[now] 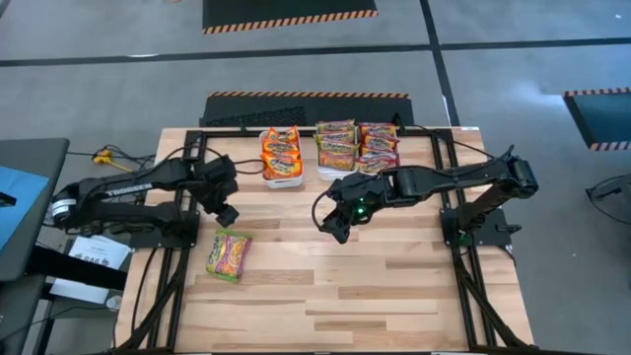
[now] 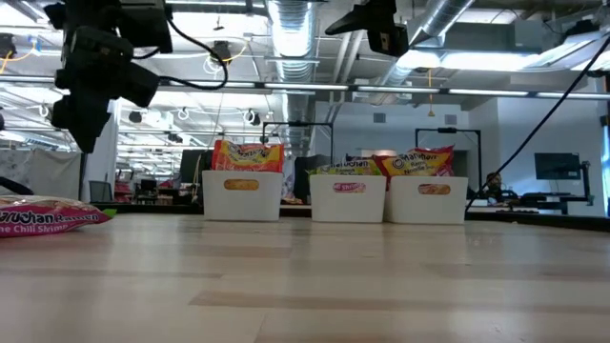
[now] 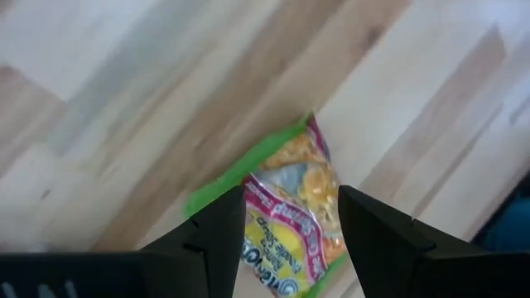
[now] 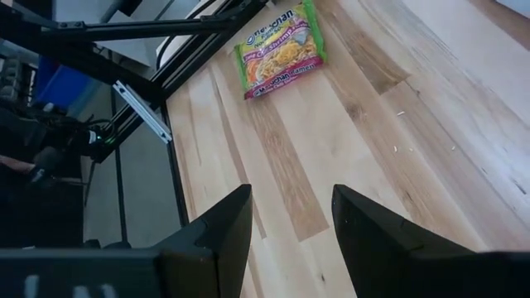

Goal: Sort Maruchan noodles
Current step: Put the green noodle pack into the center white bin

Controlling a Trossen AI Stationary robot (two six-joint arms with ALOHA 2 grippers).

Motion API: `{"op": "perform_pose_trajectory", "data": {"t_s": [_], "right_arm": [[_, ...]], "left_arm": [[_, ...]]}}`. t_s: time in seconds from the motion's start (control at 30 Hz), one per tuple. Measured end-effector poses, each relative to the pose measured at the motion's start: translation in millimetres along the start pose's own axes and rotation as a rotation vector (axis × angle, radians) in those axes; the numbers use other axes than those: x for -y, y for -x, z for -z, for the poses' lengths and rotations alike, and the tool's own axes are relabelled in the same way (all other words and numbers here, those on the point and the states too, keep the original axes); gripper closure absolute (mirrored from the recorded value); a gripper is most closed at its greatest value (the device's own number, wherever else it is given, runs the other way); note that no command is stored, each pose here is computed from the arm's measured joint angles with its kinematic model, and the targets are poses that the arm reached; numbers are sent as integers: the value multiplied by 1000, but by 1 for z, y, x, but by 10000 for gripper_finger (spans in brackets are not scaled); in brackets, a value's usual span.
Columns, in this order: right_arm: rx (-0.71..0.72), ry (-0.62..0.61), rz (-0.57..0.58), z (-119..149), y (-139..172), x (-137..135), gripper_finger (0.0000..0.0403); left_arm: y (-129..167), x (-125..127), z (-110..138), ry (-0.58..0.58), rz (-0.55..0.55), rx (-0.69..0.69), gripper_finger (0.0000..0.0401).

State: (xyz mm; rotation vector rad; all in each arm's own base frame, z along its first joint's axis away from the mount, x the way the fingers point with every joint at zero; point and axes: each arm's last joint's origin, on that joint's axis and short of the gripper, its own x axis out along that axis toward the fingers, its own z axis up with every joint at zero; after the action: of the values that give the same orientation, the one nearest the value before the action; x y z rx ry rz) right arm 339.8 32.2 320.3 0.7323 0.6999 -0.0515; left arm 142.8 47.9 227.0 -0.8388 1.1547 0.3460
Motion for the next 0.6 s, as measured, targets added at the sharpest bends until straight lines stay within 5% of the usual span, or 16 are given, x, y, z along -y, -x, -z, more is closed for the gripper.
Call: {"op": "perform_pose_trajectory", "data": {"t_s": [0.6], "right_arm": [[-4,-3,2,0,0,0,210]], "left_arm": [[-52,18,-4,-304,-71,-296,223]]}}
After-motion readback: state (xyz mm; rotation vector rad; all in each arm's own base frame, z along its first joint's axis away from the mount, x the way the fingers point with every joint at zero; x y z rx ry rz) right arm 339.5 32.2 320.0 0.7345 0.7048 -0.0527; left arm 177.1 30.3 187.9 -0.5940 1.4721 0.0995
